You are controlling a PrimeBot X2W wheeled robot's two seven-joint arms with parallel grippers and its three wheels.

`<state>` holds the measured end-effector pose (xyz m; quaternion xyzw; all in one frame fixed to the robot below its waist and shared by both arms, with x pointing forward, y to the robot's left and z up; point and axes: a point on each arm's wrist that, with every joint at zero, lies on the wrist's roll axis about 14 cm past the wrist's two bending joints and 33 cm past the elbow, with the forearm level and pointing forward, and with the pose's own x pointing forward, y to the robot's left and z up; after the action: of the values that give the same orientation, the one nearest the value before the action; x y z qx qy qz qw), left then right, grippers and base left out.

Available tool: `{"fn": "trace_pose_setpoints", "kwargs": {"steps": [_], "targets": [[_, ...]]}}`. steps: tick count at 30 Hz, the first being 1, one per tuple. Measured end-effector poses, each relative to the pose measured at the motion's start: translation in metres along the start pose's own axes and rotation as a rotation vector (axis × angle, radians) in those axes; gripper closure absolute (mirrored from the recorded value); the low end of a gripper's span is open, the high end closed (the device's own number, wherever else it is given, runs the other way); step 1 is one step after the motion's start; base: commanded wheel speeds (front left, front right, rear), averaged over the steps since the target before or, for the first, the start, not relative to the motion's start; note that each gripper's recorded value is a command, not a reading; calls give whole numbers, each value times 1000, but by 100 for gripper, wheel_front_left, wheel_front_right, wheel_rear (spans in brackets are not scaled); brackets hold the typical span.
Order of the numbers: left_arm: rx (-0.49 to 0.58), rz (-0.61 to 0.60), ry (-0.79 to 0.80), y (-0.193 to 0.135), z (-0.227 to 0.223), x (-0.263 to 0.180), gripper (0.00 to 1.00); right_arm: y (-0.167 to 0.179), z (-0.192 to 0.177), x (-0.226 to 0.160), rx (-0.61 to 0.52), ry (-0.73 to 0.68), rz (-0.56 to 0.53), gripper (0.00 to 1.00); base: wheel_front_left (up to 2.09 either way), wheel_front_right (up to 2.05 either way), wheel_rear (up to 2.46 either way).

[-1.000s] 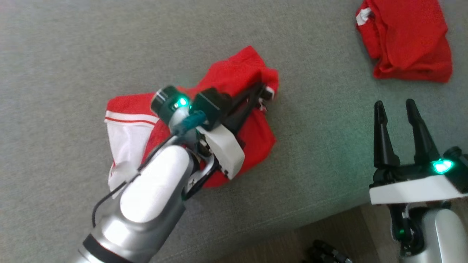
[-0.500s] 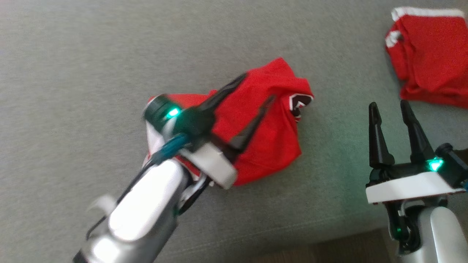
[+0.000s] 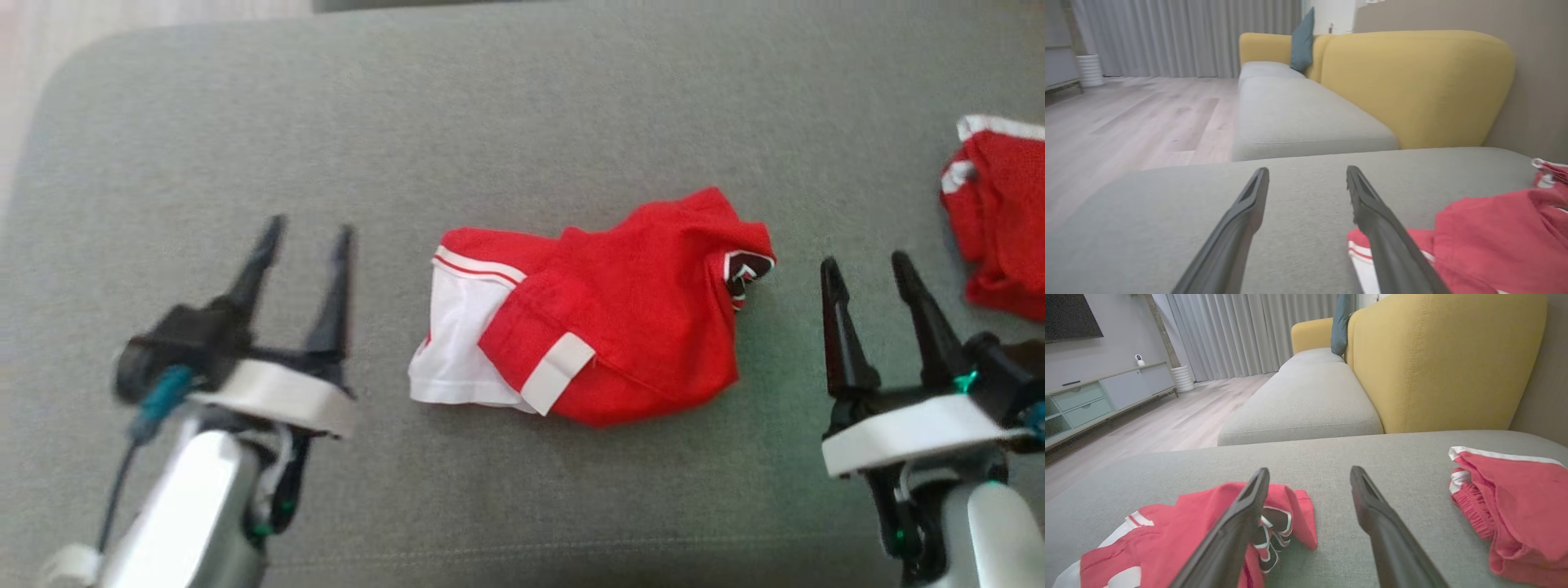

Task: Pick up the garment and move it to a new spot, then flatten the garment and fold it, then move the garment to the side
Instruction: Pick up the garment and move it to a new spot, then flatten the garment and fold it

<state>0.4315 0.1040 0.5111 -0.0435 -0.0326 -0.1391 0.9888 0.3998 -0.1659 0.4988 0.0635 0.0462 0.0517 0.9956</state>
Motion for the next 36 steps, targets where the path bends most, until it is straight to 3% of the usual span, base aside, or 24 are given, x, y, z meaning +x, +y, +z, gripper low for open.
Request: {"fn": "trace_pose_setpoints", "kwargs": {"steps": [4, 8, 22, 36], "targets": [[13, 102, -19, 33, 10, -19, 0, 8, -3, -6, -6, 20, 21, 0, 0, 0, 0], [18, 133, -12, 43, 11, -36, 0, 12, 0, -10, -17, 18, 32, 0, 0, 0, 0], [38, 86, 24, 24, 1, -61, 0, 11, -3, -37, -16, 38, 19, 0, 0, 0, 0], [48, 89, 27, 25, 0, -62, 0, 12, -3, -37, -16, 40, 25, 0, 0, 0, 0]]}}
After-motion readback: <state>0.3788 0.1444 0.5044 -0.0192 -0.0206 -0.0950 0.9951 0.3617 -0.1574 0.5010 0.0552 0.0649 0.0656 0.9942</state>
